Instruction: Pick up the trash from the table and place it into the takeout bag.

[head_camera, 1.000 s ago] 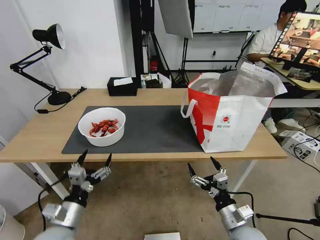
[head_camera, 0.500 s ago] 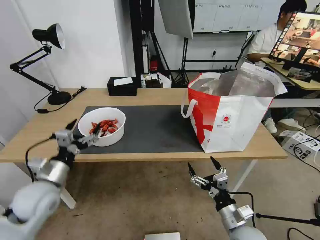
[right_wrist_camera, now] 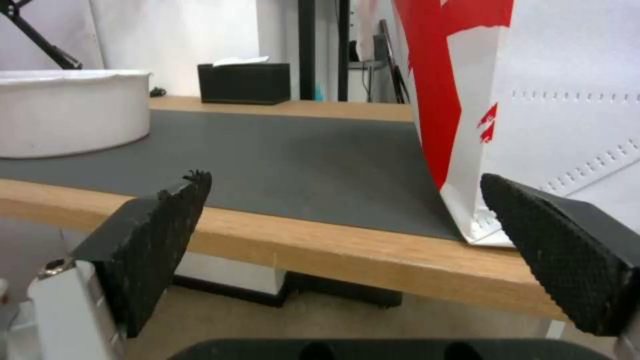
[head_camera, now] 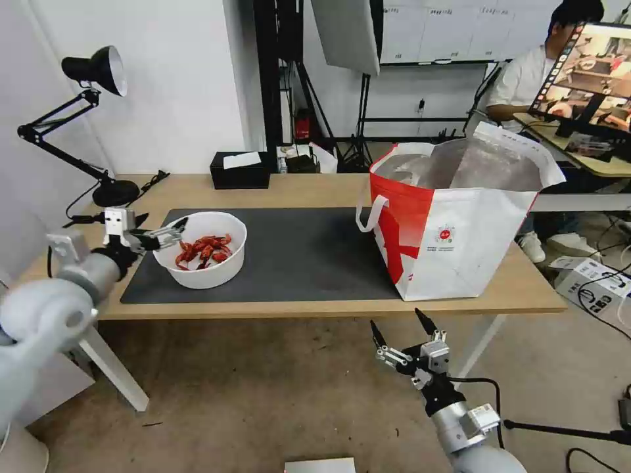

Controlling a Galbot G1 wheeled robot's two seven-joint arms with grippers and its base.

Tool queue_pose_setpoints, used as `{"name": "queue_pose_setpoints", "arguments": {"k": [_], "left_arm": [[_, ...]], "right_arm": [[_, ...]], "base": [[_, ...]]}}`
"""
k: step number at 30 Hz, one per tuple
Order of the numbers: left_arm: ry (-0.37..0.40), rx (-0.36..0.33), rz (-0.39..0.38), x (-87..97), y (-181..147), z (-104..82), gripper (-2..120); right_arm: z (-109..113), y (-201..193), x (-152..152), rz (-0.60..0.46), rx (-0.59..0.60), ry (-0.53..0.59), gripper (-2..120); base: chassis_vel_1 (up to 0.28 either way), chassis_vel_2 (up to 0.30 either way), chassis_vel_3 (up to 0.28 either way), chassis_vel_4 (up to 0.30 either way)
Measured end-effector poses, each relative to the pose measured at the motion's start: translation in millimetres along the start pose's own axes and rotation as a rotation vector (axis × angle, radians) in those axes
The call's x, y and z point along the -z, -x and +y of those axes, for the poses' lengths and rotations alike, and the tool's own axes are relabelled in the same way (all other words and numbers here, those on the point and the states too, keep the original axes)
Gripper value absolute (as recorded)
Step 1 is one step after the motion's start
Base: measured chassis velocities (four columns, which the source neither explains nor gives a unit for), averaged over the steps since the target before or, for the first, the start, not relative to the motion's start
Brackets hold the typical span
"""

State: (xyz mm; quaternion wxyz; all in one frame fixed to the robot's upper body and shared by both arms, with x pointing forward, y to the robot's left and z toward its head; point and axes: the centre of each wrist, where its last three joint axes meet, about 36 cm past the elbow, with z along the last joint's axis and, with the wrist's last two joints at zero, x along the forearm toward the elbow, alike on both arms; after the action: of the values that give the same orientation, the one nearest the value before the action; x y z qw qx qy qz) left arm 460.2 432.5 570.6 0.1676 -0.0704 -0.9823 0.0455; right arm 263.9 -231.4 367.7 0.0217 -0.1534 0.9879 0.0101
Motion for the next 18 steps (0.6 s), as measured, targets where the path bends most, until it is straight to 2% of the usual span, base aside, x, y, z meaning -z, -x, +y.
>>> {"name": "queue_pose_setpoints", "arguments": {"k": [1, 3, 4, 7, 11, 18], "left_arm": [[-0.037, 0.008, 0.051, 5.1, 0.6, 6.7, 100], [-0.074, 0.025, 0.101, 9.6, 1.9, 13.2, 100], [-0.074, 0.025, 0.101, 9.6, 1.9, 13.2, 100], [-0.156, 0.050, 0.229, 17.2, 10.2, 23.4, 100], [-0.201, 0.061, 0.277, 15.1, 22.4, 31.9, 100], [-0.269, 0.077, 0.310, 4.2, 38.6, 43.0, 100]], "right_arm": [[0.0, 0.0, 0.0, 0.000, 0.000, 0.000, 100], [0.0, 0.0, 0.0, 0.000, 0.000, 0.000, 100], [0.0, 0.0, 0.0, 0.000, 0.000, 0.000, 100], [0.0, 0.0, 0.0, 0.000, 0.000, 0.000, 100], [0.0, 0.0, 0.0, 0.000, 0.000, 0.000, 100], [0.0, 0.0, 0.0, 0.000, 0.000, 0.000, 100]], "base": [[0.000, 0.000, 0.000, 0.000], [0.000, 0.000, 0.000, 0.000], [0.000, 0.000, 0.000, 0.000], [0.000, 0.000, 0.000, 0.000], [0.000, 0.000, 0.000, 0.000], [0.000, 0.000, 0.000, 0.000]]}}
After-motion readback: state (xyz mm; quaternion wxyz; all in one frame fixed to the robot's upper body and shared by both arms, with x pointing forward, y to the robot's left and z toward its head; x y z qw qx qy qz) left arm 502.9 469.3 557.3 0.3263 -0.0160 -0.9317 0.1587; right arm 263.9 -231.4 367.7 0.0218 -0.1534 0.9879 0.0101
